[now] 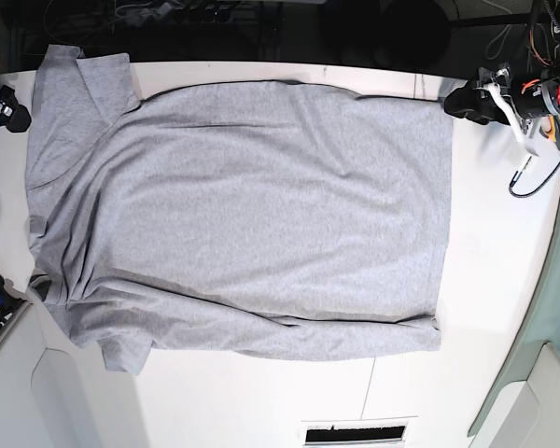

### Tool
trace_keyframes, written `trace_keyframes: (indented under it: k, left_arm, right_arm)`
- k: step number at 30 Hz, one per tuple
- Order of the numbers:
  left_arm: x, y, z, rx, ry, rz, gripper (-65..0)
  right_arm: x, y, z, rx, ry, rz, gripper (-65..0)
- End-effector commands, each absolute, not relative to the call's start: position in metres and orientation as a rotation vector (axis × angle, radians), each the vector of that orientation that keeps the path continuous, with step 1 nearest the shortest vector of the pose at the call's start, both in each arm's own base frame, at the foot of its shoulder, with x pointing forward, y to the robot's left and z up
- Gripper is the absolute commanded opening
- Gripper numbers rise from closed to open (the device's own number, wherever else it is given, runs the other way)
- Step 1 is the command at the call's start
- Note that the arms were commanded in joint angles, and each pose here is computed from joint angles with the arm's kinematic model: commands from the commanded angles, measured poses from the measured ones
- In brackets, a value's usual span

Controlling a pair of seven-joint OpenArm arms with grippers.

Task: Layout the t-shirt on the table in an organized manner, then fold the t-shirt properly
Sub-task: 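Grasp the shoulder corners with both grippers near the collar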

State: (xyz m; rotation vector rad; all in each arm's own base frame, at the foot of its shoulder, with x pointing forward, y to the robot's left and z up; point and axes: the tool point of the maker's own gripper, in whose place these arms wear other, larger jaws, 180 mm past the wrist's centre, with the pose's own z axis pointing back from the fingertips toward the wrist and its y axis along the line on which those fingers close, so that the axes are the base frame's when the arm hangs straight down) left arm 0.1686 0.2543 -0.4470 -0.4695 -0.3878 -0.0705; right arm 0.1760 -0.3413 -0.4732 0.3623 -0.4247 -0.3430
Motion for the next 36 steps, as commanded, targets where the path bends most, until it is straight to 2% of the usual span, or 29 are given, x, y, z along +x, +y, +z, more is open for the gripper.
trace_keyframes:
  k: [1,14,22,24,26,28,30,32,36]
  left_arm:
    - [0.176,0.258,-0.439,-0.47,-0.419,-0.082,-25.2]
    - [0.185,0.26,-0.437,-0.453,-0.463,-0.081,-25.3]
    - [0.181,0.245,-0.445,-0.478,-0.461,-0.065,-25.3]
    - [0.182,0.242,-0.446,-0.482,-0.468,-0.06,-25.3]
    - [0.185,0.241,-0.446,-0.48,-0.486,-0.056,-25.8]
    - [0.186,0.241,-0.445,-0.48,-0.496,-0.054,-32.8]
    - [0.187,0.242,-0.444,-0.48,-0.503,-0.052,-49.4]
    - [0.187,0.242,-0.444,-0.48,-0.503,-0.052,-65.0]
    - [0.188,0.244,-0.442,-0.475,-0.506,-0.059,-65.0]
  right_arm:
    - [0.162,-0.336,-0.481,0.353,-0.343,-0.318,-33.1]
    - [0.135,-0.28,-0.478,0.413,-0.338,-0.219,-33.1]
    - [0.138,-0.278,-0.472,0.407,-0.372,-0.206,-33.3]
    - [0.138,-0.278,-0.472,0.406,-0.373,-0.206,-38.0]
    - [0.138,-0.278,-0.472,0.406,-0.372,-0.206,-48.1]
    - [0.139,-0.278,-0.472,0.406,-0.377,-0.207,-57.6]
    - [0.142,-0.279,-0.471,0.404,-0.395,-0.211,-65.0]
    - [0.143,-0.279,-0.47,0.404,-0.403,-0.213,-65.0]
    - [0.143,-0.281,-0.469,0.403,-0.406,-0.216,-65.0]
